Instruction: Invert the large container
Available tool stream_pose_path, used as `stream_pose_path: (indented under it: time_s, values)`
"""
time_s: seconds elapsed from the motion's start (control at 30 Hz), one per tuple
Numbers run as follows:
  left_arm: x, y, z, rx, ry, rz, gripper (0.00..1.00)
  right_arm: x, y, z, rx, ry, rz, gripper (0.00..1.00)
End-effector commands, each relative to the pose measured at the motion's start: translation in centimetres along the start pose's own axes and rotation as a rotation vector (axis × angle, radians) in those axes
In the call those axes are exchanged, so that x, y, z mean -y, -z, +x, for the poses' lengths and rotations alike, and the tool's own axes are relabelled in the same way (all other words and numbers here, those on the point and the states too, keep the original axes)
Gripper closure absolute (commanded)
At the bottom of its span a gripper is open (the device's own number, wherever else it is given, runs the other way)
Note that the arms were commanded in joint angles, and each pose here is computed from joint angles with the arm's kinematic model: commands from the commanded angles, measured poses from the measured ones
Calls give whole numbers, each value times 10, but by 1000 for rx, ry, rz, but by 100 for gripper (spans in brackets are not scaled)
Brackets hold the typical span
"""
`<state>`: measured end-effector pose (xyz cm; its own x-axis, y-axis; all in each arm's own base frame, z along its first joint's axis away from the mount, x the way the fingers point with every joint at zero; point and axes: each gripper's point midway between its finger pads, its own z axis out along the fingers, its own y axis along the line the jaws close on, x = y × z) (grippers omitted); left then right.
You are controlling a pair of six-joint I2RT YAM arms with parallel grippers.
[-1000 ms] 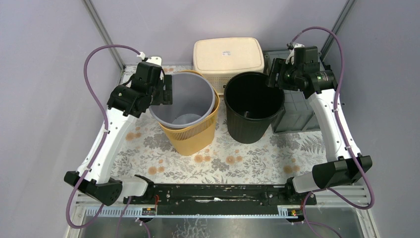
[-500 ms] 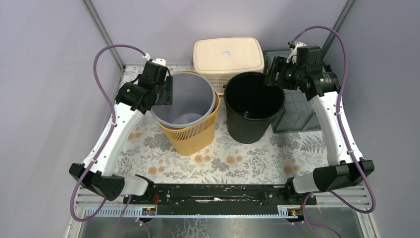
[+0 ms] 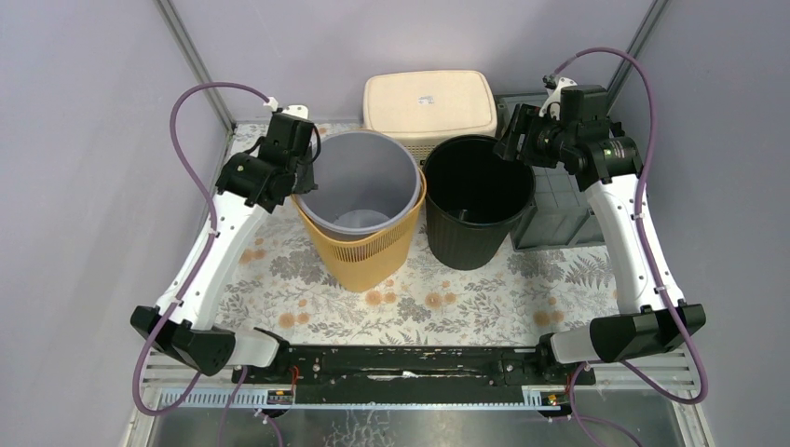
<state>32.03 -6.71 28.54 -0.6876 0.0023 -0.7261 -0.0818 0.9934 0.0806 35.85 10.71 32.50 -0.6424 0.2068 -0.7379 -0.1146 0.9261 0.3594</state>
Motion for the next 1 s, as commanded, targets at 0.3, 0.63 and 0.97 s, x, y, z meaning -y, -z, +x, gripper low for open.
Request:
stream_pose_path:
  time_s: [0.3,0.63,0.97]
  values:
    - [10,25,-36,82,59,68,100,-19,21,-16,88,-4,-78,29]
    - [9,68,-74,221,134,136,100,-22,28,-19,101,-6,-89,29]
    - [8,132,-123,414,211,263,100,-26,34,-21,115,-8,-102,29]
